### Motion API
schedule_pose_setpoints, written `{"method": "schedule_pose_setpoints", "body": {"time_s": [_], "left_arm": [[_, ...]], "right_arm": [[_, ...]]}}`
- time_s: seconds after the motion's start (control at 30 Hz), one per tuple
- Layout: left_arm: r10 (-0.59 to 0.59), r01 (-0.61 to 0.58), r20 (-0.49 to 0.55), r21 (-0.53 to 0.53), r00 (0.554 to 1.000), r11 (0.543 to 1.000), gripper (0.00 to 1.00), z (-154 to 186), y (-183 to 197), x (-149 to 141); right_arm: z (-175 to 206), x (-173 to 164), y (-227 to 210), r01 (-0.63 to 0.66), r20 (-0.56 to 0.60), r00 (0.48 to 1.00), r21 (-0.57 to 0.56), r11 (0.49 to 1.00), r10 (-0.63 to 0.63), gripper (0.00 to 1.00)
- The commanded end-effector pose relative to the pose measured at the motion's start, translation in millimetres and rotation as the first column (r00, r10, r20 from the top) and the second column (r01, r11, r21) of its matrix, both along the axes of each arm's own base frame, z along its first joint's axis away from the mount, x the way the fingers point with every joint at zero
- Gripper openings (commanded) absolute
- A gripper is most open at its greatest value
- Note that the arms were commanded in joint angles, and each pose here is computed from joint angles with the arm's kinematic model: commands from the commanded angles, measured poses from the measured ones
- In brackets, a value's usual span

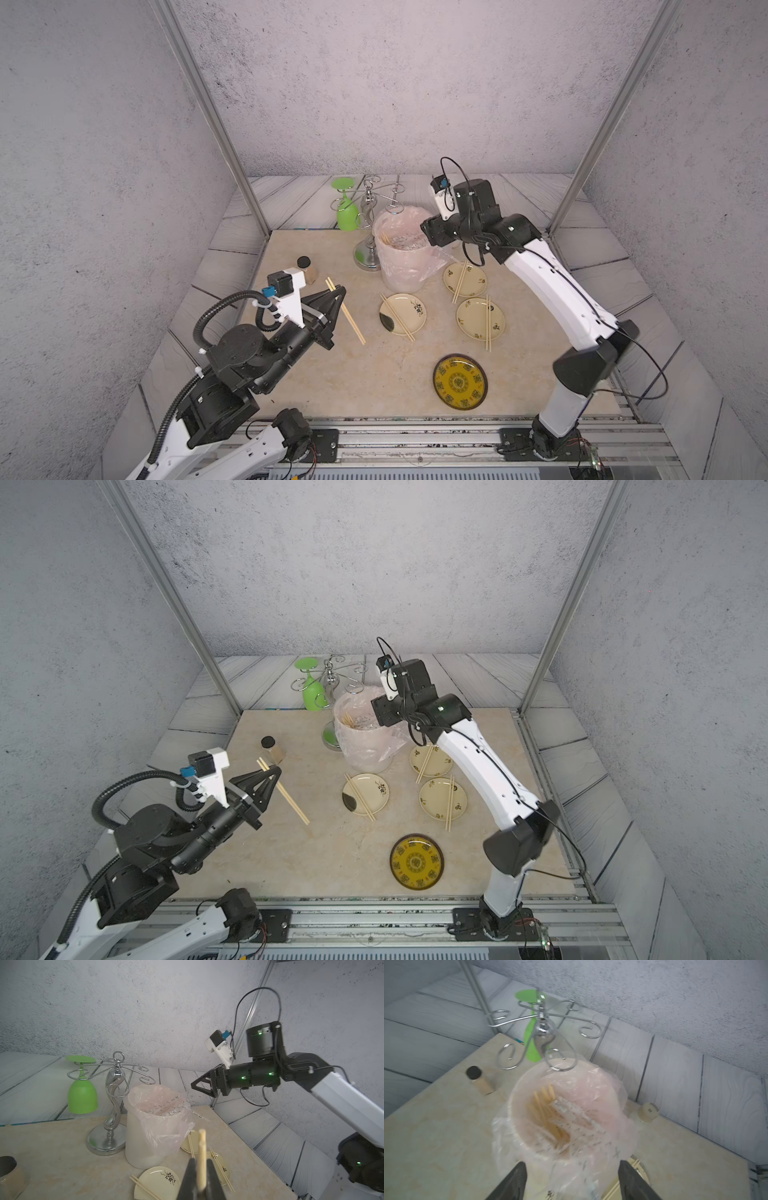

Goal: Remove the packaging of disposable chopsticks
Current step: Place the packet bag in the trash bin, then place the disposable chopsticks on the plate.

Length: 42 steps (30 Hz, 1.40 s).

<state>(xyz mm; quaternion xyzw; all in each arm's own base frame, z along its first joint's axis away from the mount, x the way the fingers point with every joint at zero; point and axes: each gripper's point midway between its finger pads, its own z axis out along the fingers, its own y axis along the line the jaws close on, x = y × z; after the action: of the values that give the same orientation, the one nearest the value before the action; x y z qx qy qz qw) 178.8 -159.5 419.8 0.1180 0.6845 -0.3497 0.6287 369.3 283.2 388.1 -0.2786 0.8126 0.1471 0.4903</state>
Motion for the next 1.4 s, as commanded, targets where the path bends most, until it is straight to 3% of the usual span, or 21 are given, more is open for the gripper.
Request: {"method": "schedule_pose_setpoints", "body": {"time_s": [0.0,0.1,0.17,0.3,0.4,0.5,0.67,0.93,1.17,1.27,1.37], "left_arm": [[-0.094,0.093,0.045,0.014,0.995,0.996,0.00,16,-19,-5],[-0.227,0.225,0.055,0.036,0.972,0.974,0.00,20,-44,-13],[-0.341,0.339,0.058,0.047,0.938,0.940,0.00,22,-63,-24],[-0.565,0.564,0.057,0.031,0.823,0.825,0.00,27,-96,-50],[-0.642,0.644,0.057,-0.018,0.764,0.765,0.00,31,-110,-57],[-0.657,0.660,0.065,-0.051,0.751,0.749,0.00,34,-114,-57],[-0.626,0.630,0.074,-0.061,0.776,0.774,0.00,36,-111,-52],[-0.587,0.592,0.079,-0.065,0.806,0.804,0.00,35,-105,-47],[-0.569,0.573,0.072,-0.056,0.819,0.818,0.00,31,-101,-46],[-0.530,0.534,0.070,-0.064,0.845,0.843,0.00,29,-97,-40],[-0.460,0.463,0.053,-0.075,0.886,0.883,0.00,24,-89,-29]], "right_arm": [[46,-86,9,-0.230,0.100,0.972,0.203,0.952,0.214,0.63],[34,-157,27,-0.494,0.077,0.862,0.353,0.794,0.502,0.52],[28,-195,31,-0.596,0.083,0.779,0.407,0.692,0.621,0.50],[16,-236,33,-0.678,0.103,0.687,0.447,0.583,0.719,0.52],[9,-247,36,-0.693,0.107,0.664,0.459,0.556,0.740,0.53],[2,-247,41,-0.690,0.085,0.659,0.464,0.556,0.747,0.52],[1,-254,50,-0.703,0.083,0.619,0.500,0.505,0.781,0.49],[-2,-255,64,-0.686,0.071,0.596,0.562,0.461,0.800,0.33],[-4,-258,67,-0.680,0.051,0.578,0.582,0.447,0.814,0.00],[-3,-260,65,-0.672,0.053,0.577,0.598,0.437,0.815,0.00],[-6,-255,62,-0.620,0.020,0.616,0.629,0.469,0.788,0.00]]}}
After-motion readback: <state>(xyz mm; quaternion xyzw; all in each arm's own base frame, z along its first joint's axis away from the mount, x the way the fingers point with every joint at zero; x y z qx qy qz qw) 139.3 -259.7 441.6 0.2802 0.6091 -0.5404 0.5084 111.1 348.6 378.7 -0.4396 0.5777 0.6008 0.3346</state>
